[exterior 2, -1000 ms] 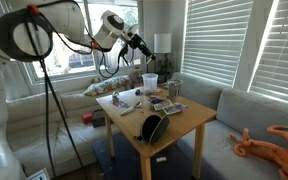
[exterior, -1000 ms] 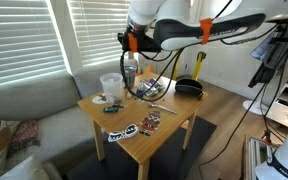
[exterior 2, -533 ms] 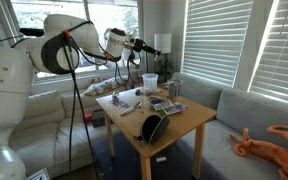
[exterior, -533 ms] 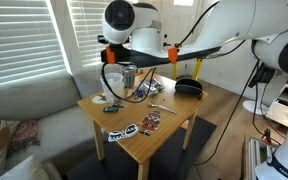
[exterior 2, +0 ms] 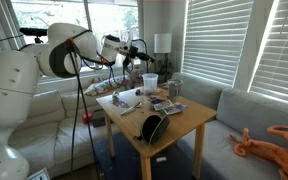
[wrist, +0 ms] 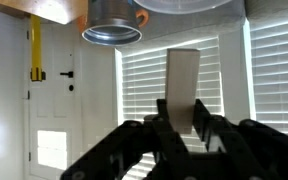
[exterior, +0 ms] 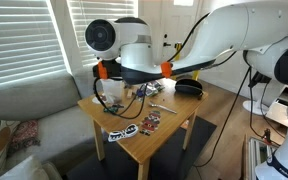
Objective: Put the block in the cup
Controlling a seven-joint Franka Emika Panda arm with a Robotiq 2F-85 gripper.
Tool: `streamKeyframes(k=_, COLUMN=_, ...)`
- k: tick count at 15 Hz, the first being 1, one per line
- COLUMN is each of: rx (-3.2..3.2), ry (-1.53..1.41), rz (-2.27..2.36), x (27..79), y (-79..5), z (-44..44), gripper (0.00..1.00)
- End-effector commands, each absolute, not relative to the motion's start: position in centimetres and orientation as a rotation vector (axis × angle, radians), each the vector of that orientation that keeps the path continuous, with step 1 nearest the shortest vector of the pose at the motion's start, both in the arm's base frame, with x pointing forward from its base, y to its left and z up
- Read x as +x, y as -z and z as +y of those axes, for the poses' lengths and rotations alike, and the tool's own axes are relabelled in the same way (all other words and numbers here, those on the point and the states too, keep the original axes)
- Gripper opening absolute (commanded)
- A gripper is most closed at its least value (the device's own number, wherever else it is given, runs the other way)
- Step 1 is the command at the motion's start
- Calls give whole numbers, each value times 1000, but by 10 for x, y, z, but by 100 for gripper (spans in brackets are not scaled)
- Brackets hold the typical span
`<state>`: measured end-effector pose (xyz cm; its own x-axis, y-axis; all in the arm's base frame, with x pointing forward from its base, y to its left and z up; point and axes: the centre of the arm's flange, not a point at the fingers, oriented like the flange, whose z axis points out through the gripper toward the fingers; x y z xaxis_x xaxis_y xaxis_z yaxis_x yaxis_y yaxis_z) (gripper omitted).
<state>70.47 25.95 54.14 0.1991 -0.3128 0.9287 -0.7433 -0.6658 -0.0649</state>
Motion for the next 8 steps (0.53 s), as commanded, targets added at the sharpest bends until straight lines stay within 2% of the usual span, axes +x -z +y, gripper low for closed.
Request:
streamKeyframes(k=1, rx=2096, ry=-1386, rz=-1118, x=704, y=-529, z=253, gripper=61)
streamKeyframes(k=6, rx=2299, ry=-1496, rz=-1027, x=696, y=-553, z=274, gripper=96)
streamKeyframes(k=7, rx=2203, ry=-1469, rz=-1049, x=708, y=-537, z=267, gripper=99)
streamKeyframes(k=8, rx=2215, ry=-1482, rz=-1043, x=707, y=-540, z=270, gripper=85)
